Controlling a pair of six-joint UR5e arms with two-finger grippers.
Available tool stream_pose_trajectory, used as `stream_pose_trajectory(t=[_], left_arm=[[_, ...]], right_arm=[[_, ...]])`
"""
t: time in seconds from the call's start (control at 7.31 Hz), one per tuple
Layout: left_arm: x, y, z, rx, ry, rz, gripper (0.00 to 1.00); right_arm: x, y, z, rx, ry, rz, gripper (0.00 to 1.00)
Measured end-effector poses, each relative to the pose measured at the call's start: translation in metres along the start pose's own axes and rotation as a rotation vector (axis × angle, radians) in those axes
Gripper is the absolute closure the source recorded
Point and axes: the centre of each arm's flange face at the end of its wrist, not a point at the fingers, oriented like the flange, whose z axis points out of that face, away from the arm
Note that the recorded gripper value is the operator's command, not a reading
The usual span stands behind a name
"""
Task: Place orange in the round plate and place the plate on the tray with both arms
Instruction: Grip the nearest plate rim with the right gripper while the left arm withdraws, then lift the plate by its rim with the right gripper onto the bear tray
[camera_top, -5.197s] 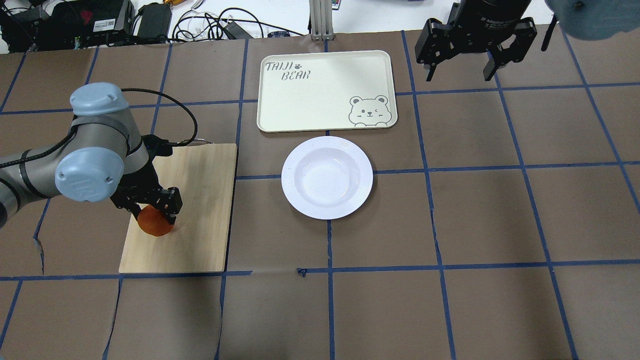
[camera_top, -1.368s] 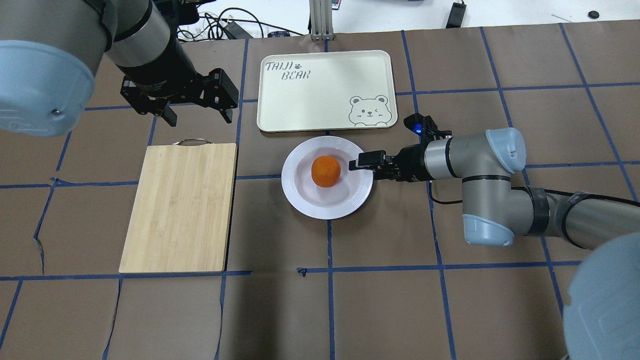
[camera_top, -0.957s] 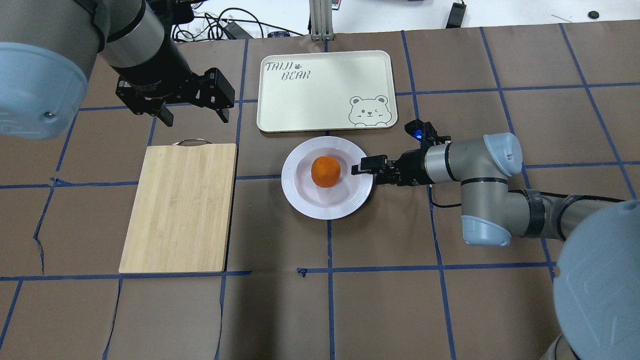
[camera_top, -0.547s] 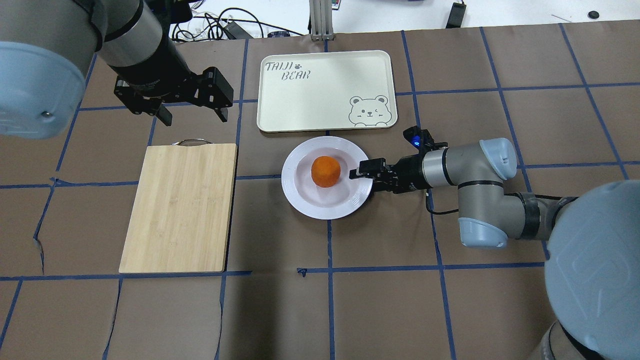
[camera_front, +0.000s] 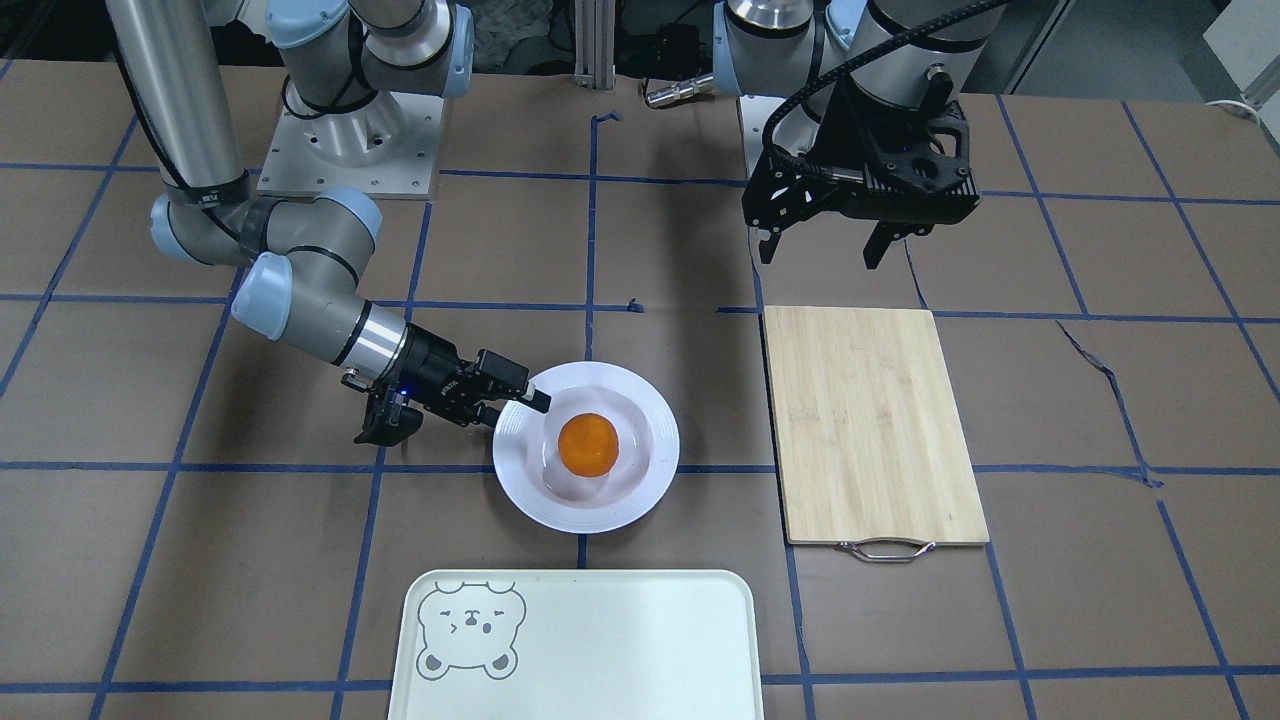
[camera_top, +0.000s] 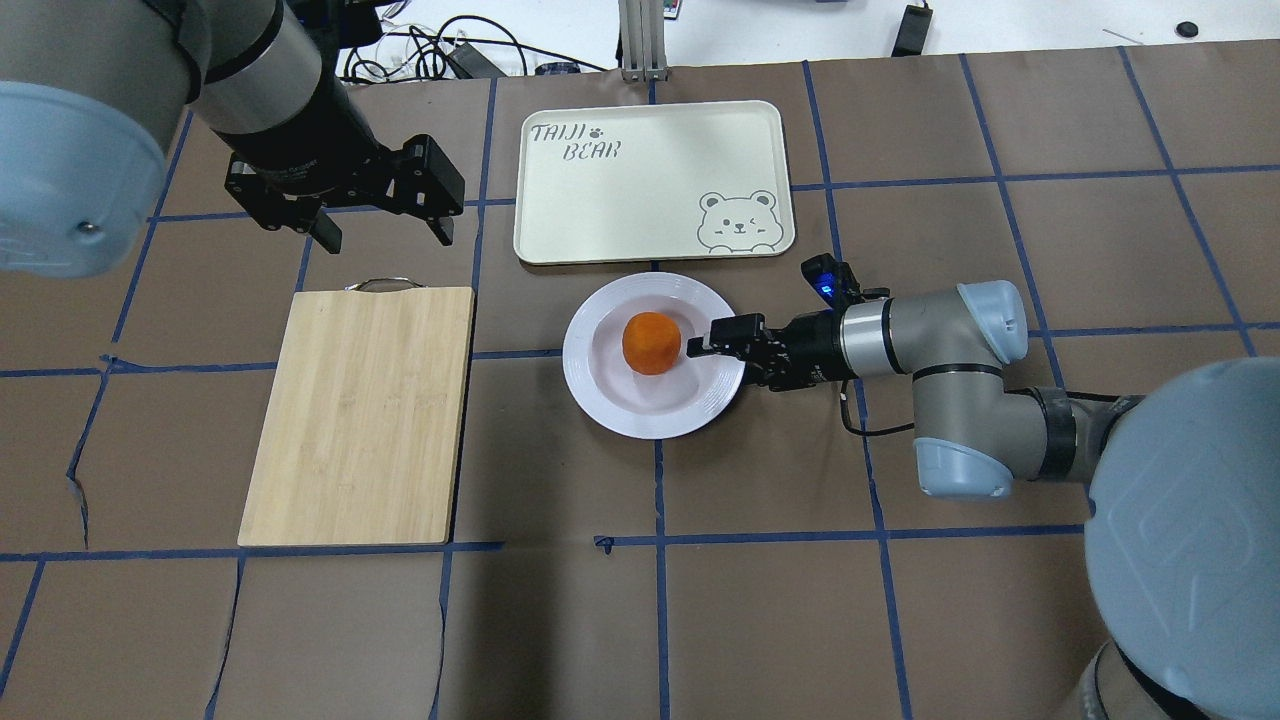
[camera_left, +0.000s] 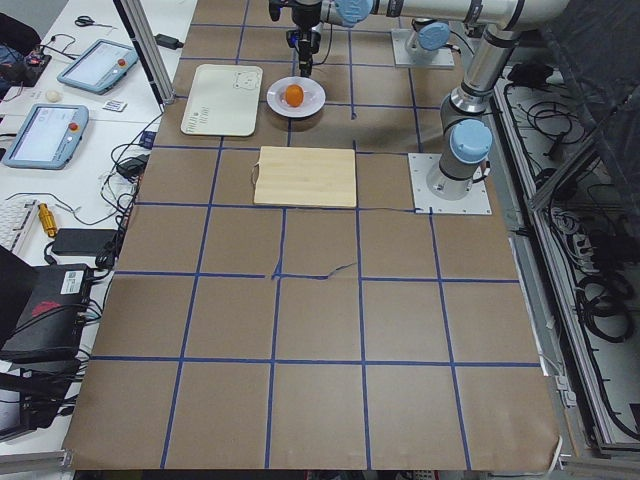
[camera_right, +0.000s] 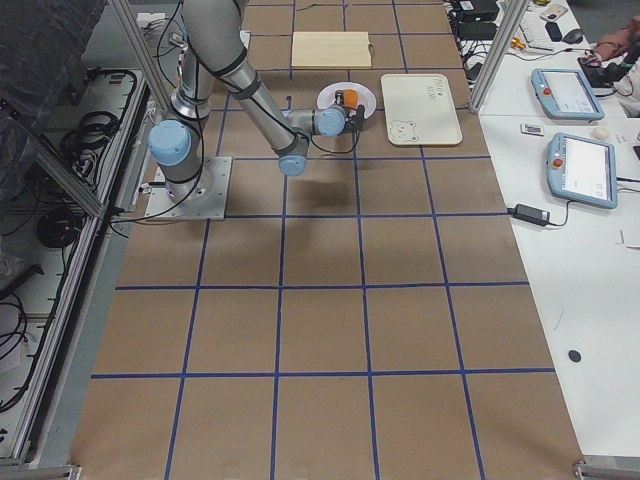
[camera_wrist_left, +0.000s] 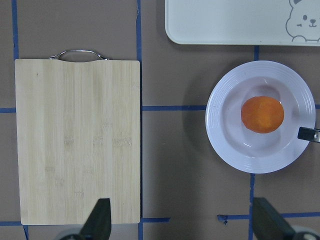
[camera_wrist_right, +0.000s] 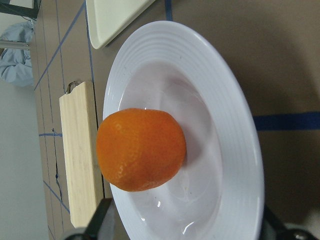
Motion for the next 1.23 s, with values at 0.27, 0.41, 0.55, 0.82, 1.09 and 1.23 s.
stream_pose_trajectory(t=[0.27, 0.41, 0.55, 0.82, 1.09, 1.23], left_arm=[[-0.0004, 0.0001, -0.0003, 0.000, 0.000, -0.001, 0.00], [-0.0004, 0.0002, -0.0003, 0.000, 0.000, -0.001, 0.00], [-0.0001, 0.0002, -0.0003, 0.000, 0.000, 0.000, 0.00], [-0.0002, 0.0004, -0.0005, 0.000, 0.000, 0.000, 0.00], [-0.0005, 0.0008, -0.0011, 0.000, 0.000, -0.001, 0.00], [-0.0008, 0.0009, -0.0014, 0.001, 0.000, -0.001, 0.00]], right_arm=[[0.0004, 0.0010, 0.0008, -0.003, -0.001, 0.004, 0.49], [0.0011, 0.0015, 0.0011, -0.004, 0.003, 0.004, 0.62], [0.0010, 0.0018, 0.0011, -0.004, 0.006, 0.004, 0.73], [-0.0010, 0.0021, 0.0003, -0.003, 0.003, 0.004, 0.85], [-0.0038, 0.0020, -0.0014, -0.002, -0.003, 0.006, 0.96], [-0.0048, 0.0017, -0.0022, -0.001, -0.005, 0.010, 0.97]])
